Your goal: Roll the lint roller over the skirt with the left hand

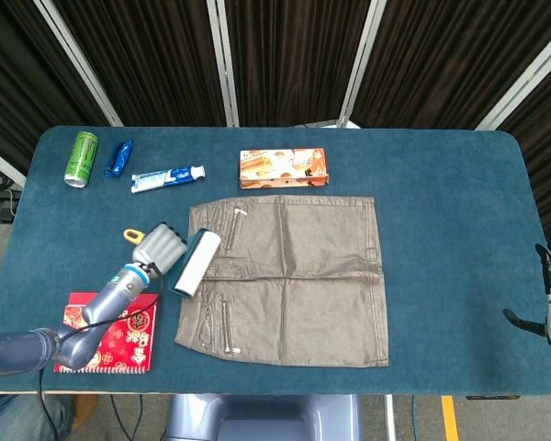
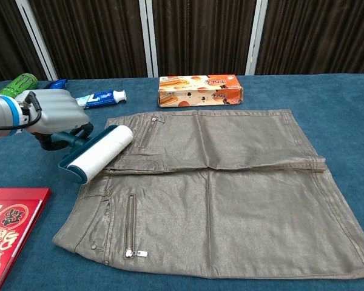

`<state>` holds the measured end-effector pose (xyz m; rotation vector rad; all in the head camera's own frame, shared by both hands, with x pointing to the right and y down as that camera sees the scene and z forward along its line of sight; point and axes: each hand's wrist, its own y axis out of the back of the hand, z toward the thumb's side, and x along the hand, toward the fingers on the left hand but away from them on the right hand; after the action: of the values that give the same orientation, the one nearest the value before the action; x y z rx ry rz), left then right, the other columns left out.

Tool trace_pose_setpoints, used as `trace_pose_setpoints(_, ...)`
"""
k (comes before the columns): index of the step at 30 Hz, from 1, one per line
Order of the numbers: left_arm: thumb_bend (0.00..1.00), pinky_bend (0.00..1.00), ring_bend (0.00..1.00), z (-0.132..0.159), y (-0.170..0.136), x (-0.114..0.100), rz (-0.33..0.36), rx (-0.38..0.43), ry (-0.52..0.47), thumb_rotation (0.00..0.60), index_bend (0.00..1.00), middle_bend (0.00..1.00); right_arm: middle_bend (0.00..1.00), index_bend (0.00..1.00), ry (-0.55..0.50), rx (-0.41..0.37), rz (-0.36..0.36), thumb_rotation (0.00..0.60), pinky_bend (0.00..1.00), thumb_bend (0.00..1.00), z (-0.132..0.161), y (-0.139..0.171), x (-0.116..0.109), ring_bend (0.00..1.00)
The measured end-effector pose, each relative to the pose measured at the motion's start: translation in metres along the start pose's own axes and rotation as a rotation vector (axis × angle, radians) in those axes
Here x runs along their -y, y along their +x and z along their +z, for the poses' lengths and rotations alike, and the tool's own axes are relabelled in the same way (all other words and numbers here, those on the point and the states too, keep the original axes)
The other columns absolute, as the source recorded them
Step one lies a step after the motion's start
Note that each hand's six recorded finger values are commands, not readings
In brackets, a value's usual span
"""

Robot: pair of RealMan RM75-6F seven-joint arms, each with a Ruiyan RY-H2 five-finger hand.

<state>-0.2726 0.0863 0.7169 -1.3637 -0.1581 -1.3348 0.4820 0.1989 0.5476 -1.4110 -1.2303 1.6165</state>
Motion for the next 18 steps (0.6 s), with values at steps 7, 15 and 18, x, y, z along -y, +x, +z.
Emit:
trace_pose_setpoints(7, 0.81, 0.45, 0.43, -0.029, -0.010, 0.034, -0.055, -0.057, -0.010, 0.600, 0.60, 0.55, 0.00, 0.00, 0.003, -0.007, -0.001, 0.600, 0.00, 0.00, 0.002, 0.001, 0.000, 0.00)
trace_pose_setpoints(15, 0.20, 0.26, 0.10, -0.042, -0.019, 0.055, -0.072, -0.082, -0.029, 0.600, 0.15, 0.11, 0.00, 0.00, 0.008, -0.022, 0.000, 0.600, 0.00, 0.00, 0.008, 0.003, 0.001, 0.00)
trace_pose_setpoints(18, 0.01, 0.12, 0.00, -0.046, -0.025, 0.062, -0.083, -0.097, -0.068, 0.600, 0.00, 0.00, 0.00, 0.00, 0.006, -0.025, -0.003, 0.600, 0.00, 0.00, 0.009, 0.004, 0.000, 0.00)
